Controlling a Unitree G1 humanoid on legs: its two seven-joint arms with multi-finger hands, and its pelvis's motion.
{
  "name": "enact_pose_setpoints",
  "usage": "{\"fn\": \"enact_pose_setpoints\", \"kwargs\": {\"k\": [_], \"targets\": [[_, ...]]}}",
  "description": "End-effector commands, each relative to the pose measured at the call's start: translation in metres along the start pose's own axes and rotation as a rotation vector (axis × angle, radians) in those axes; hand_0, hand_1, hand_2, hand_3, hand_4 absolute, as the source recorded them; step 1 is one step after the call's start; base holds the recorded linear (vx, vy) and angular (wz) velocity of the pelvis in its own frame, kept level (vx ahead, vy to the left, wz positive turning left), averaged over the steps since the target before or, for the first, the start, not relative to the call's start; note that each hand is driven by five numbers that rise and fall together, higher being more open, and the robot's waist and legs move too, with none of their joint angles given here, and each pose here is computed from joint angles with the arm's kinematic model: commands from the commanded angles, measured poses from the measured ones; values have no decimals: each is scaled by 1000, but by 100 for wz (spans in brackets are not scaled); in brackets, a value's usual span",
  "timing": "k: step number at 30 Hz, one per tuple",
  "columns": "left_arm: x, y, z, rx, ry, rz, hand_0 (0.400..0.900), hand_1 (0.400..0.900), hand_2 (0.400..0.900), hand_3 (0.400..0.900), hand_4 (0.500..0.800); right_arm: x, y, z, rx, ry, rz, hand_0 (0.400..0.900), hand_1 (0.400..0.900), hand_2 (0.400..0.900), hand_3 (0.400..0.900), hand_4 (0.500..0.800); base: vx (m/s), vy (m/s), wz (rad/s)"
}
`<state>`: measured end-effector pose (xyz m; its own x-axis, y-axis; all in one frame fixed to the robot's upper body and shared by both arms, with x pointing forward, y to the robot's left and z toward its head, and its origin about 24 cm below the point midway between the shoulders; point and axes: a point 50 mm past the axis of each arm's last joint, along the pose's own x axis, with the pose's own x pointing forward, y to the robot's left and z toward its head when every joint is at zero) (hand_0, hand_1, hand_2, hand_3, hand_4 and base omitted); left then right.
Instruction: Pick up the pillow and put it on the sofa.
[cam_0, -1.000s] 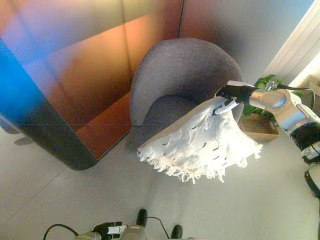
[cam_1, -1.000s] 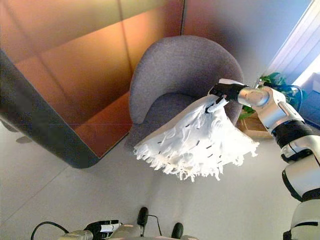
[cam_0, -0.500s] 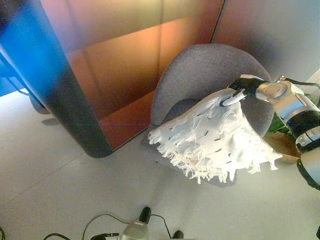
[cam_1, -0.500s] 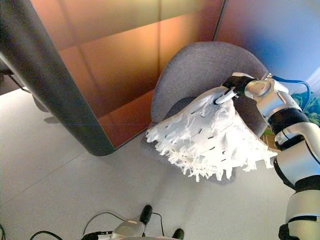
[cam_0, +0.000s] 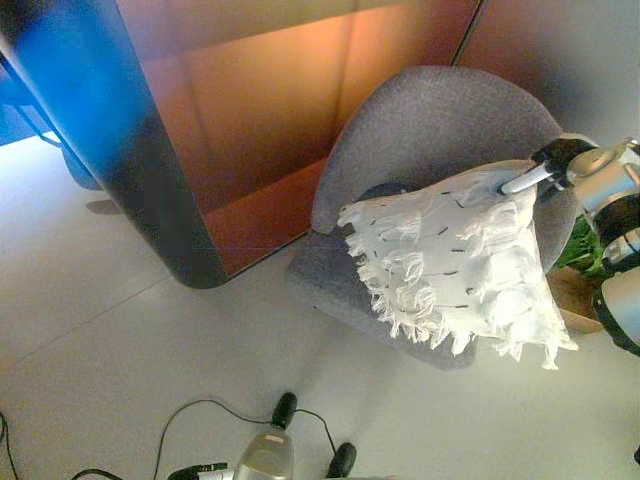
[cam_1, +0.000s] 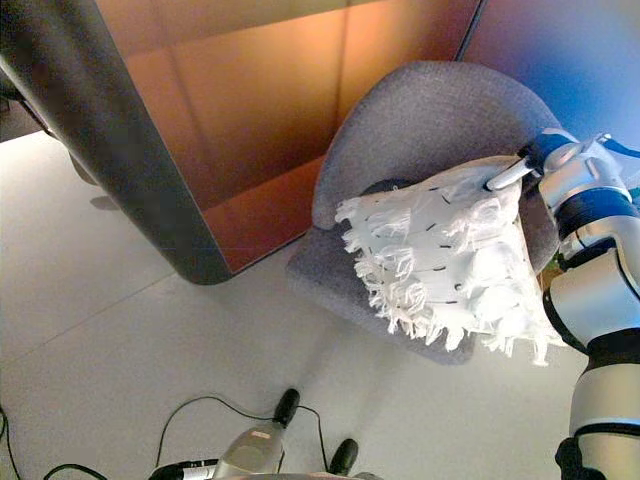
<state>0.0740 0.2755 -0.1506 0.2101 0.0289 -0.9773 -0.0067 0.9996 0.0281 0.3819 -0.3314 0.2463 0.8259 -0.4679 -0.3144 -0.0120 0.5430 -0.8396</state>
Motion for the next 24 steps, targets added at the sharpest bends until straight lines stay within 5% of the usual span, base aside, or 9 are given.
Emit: {"fn": "enact_pose_setpoints", "kwargs": {"k": [1,24], "targets": [[-4,8,-19,25,72,-15,900,900,900,900,800,-52,-108,25,-33,-70,-387,900,900,900,900,800,0,0,0],[-4,3,-30,38,83,-37,900,900,900,900,800,-44,-107,-1,106,-123,-346,900,900,900,900,800,0,-8,-5]]}}
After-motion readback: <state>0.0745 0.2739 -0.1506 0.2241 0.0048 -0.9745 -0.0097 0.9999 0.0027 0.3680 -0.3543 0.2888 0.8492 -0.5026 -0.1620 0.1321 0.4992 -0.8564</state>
